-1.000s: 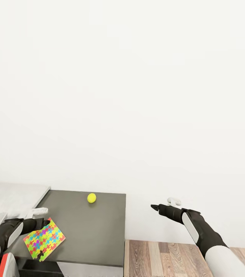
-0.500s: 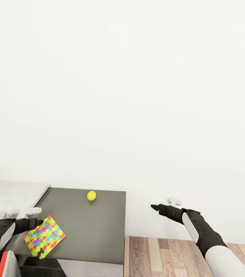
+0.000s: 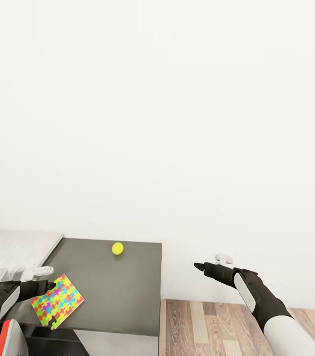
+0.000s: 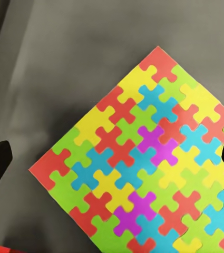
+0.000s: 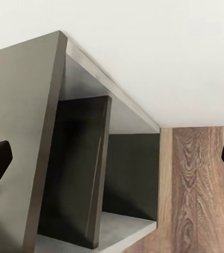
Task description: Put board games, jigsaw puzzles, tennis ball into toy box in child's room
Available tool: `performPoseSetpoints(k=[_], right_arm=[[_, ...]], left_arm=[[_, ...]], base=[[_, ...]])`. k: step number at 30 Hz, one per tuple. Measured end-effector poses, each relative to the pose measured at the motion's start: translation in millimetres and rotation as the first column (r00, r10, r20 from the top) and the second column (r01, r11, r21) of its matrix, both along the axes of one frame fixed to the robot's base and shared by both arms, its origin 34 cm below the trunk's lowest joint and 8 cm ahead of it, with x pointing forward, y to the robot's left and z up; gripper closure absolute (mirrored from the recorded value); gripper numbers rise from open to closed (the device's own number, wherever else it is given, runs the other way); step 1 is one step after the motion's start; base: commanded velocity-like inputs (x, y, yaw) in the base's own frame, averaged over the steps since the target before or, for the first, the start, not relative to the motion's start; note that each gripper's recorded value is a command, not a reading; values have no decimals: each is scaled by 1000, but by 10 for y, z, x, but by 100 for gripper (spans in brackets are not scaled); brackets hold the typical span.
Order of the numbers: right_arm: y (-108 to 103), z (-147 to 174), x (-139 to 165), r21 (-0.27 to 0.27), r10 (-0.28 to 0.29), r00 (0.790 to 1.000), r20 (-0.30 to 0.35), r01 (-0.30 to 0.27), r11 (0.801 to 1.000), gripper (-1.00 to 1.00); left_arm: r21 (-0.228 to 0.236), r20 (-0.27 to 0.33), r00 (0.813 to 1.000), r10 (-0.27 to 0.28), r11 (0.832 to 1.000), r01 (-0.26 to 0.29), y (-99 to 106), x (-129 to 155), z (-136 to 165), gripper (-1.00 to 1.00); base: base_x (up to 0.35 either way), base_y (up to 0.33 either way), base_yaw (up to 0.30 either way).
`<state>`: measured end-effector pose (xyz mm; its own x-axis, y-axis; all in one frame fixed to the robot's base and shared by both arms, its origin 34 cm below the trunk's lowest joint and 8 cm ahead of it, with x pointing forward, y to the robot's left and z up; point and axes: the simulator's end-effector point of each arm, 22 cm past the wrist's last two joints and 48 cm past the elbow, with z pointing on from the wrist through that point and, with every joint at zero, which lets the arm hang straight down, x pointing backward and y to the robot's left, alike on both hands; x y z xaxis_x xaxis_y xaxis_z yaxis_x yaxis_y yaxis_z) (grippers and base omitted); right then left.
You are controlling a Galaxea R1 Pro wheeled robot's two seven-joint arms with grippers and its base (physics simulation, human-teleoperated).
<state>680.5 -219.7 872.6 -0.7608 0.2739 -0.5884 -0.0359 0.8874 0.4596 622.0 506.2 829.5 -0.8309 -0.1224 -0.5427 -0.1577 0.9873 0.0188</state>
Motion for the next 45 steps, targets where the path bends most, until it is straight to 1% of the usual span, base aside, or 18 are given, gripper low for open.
performPoseSetpoints(k=[36, 45], right_arm=[[10, -330, -85, 0, 1, 998, -57, -1, 1000, -100], [8, -353, -92, -1, 1, 998, -61, -1, 1000, -100]], left_arm=[[8, -54, 999, 3, 1000, -2, 55, -107, -271, -100], [11, -46, 999, -1, 1000, 1, 55, -92, -279, -100]], base=[[0, 0, 0], [0, 0, 0]])
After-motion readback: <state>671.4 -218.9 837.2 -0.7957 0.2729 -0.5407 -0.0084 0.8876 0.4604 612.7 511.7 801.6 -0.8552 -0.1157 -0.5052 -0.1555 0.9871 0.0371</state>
